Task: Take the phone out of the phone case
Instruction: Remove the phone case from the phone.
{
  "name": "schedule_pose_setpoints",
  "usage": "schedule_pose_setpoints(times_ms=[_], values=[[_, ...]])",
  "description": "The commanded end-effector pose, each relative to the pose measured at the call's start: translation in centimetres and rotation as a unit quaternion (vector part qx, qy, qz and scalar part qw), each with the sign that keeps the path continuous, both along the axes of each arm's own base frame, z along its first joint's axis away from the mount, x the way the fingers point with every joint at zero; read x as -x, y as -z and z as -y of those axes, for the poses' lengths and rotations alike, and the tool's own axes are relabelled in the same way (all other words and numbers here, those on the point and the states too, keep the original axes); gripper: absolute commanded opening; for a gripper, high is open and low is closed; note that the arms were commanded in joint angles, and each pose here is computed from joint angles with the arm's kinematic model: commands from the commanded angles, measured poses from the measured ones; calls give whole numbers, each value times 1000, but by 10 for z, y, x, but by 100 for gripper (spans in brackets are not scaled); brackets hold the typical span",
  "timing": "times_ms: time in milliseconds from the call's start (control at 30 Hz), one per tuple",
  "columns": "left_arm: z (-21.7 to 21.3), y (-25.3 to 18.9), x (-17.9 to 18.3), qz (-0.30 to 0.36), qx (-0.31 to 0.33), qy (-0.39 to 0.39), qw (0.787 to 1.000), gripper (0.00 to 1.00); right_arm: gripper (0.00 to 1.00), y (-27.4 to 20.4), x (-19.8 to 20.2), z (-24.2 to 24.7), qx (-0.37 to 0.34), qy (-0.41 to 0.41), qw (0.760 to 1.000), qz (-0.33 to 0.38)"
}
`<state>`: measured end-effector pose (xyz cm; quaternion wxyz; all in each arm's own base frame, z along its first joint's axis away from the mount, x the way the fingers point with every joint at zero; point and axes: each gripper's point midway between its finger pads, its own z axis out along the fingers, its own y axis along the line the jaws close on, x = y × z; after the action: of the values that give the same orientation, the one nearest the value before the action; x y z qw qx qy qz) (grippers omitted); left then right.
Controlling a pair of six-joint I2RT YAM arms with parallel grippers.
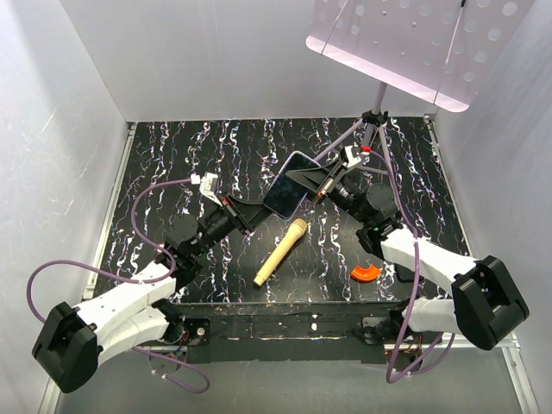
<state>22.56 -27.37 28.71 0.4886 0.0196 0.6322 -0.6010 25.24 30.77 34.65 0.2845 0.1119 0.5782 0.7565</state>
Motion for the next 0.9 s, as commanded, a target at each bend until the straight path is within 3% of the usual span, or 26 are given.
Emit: schedule_pose_setpoints(times_ms=[0,133,400,467,533,733,800,867], values=[[-45,136,-43,-75,-238,-138,959,0,1,-172,118,80,-296,-100,934,173],[-45,138,-50,-73,-242,-139,958,0,1,-172,119,78,-290,-98,937,171],[-1,90,-14,-103,-181,17,978,0,1,-135,107,44,-195,-127,956,179],[4,82,0,-109,-175,58,977,11,1,-124,105,42,-166,-126,961,184],[4,75,16,-97,-174,88,976,33,1,-109,93,42,-131,-112,971,165],[-16,56,56,-36,-183,127,974,62,1,-83,73,58,-72,-96,980,161],[-20,43,69,-20,-178,147,973,86,1,-78,71,61,-59,-94,980,166],[-20,22,85,-1,-164,180,970,89,1,-72,67,62,-44,-89,980,170]])
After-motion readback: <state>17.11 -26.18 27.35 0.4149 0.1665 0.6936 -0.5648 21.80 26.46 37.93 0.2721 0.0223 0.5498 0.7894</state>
